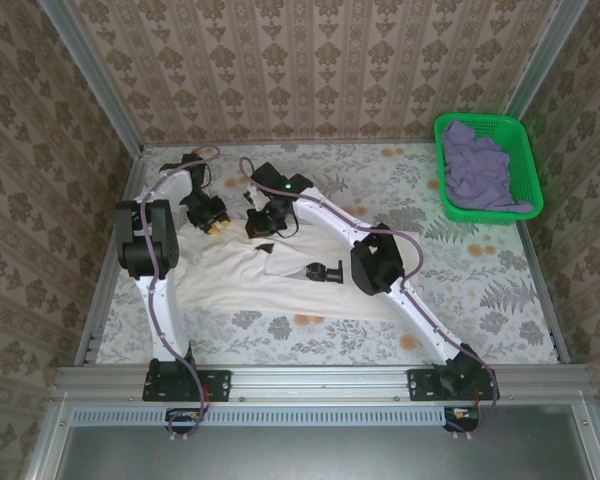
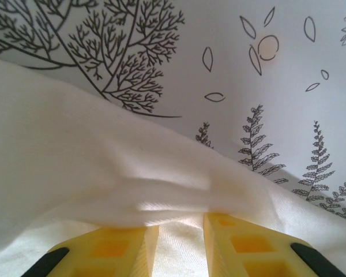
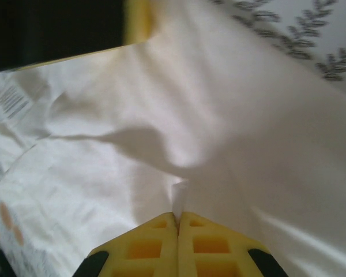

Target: Fold and stack the t-shirts

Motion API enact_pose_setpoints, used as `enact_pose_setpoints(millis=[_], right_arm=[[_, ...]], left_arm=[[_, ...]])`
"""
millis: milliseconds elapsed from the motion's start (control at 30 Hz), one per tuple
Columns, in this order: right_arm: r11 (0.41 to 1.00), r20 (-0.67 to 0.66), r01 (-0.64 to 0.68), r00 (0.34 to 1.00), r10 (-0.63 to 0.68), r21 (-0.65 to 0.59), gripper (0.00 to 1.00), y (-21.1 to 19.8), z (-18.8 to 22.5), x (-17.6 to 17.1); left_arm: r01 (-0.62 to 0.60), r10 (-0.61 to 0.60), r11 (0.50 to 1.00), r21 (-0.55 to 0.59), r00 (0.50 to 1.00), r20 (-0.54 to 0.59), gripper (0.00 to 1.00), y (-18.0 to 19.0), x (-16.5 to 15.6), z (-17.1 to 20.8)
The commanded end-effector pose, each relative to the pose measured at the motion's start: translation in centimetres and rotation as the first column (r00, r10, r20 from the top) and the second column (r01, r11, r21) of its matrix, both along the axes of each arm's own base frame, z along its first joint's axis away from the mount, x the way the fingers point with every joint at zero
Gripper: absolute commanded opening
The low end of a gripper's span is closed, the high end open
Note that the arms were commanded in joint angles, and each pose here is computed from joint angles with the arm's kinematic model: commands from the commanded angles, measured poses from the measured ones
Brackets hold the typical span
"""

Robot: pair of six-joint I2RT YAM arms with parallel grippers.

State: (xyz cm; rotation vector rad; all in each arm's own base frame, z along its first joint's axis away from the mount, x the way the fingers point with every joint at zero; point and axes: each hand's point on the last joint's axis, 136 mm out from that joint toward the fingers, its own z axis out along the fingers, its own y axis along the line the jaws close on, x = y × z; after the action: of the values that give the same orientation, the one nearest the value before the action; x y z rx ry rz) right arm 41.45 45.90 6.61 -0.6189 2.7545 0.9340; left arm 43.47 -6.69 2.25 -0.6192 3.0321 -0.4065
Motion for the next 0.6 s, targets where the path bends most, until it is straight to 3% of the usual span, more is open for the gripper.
enact_pose_setpoints(millis=[0, 200, 567], right_arm=[[0.995, 0.041, -0.090, 0.995, 0.089, 0.034, 0.02, 0.1, 4.3, -1.9], [0.988, 0.028, -0.154, 0.988, 0.154, 0.013, 0.02, -0.5, 4.8, -4.3], [0.976, 0.015, -0.199, 0.980, 0.201, -0.085, 0.13, -4.1, 0.7, -7.5]], left_arm=[[0.026, -0.024, 0.998, 0.049, 0.999, -0.032, 0.29, 1.0, 0.1, -2.7], [0.022, -0.020, 0.998, 0.057, 0.999, -0.031, 0.29, 1.5, 0.1, -2.6], [0.029, -0.028, 0.998, 0.056, 0.999, -0.024, 0.29, 1.5, 0.1, -2.4]])
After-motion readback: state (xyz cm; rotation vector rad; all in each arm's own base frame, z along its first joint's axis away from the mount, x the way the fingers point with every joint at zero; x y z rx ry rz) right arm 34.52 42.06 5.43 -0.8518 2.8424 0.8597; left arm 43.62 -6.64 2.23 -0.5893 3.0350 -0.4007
